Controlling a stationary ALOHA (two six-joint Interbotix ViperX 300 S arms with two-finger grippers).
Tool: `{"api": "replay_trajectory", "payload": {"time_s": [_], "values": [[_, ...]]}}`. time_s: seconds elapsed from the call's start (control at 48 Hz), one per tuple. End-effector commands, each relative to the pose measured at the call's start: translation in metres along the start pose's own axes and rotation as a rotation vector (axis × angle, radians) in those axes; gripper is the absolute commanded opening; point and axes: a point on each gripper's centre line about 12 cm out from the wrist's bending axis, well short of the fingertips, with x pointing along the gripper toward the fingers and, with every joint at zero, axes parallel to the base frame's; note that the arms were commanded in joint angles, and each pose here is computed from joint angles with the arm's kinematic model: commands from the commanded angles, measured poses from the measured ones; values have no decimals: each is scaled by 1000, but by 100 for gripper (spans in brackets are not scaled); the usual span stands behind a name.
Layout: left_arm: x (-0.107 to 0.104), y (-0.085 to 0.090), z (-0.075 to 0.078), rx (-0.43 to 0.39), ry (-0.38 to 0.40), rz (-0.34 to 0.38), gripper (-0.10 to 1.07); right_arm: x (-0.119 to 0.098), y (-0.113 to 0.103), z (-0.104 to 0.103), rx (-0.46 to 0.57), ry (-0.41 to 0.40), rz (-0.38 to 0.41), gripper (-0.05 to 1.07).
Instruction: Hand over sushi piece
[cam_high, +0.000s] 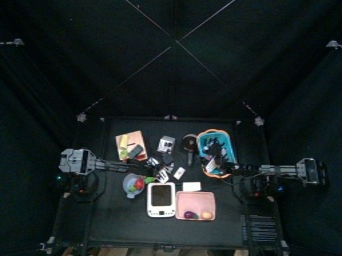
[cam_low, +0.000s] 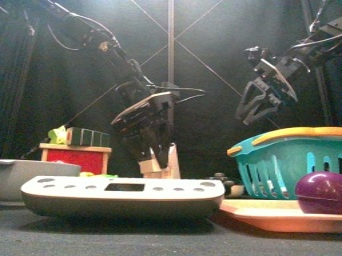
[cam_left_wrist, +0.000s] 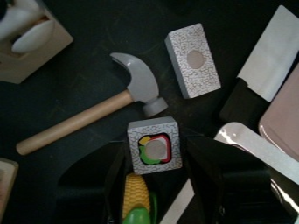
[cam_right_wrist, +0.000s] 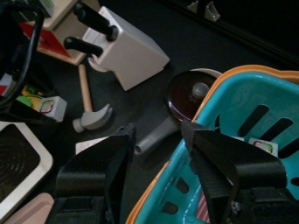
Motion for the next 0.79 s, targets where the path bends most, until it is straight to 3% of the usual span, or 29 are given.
{"api": "replay_trajectory", "payload": {"time_s": [0.0,0.417,0.771], "values": [[-27,-7,20,66,-109,-23,65,-7,8,16,18,-45,43,83],[-70,-42,45,413,-358,1,65,-10,53,20,139,1,409,82],[-83,-55,50,514,-422,43,65,1,67,29,167,1,554,83]]}}
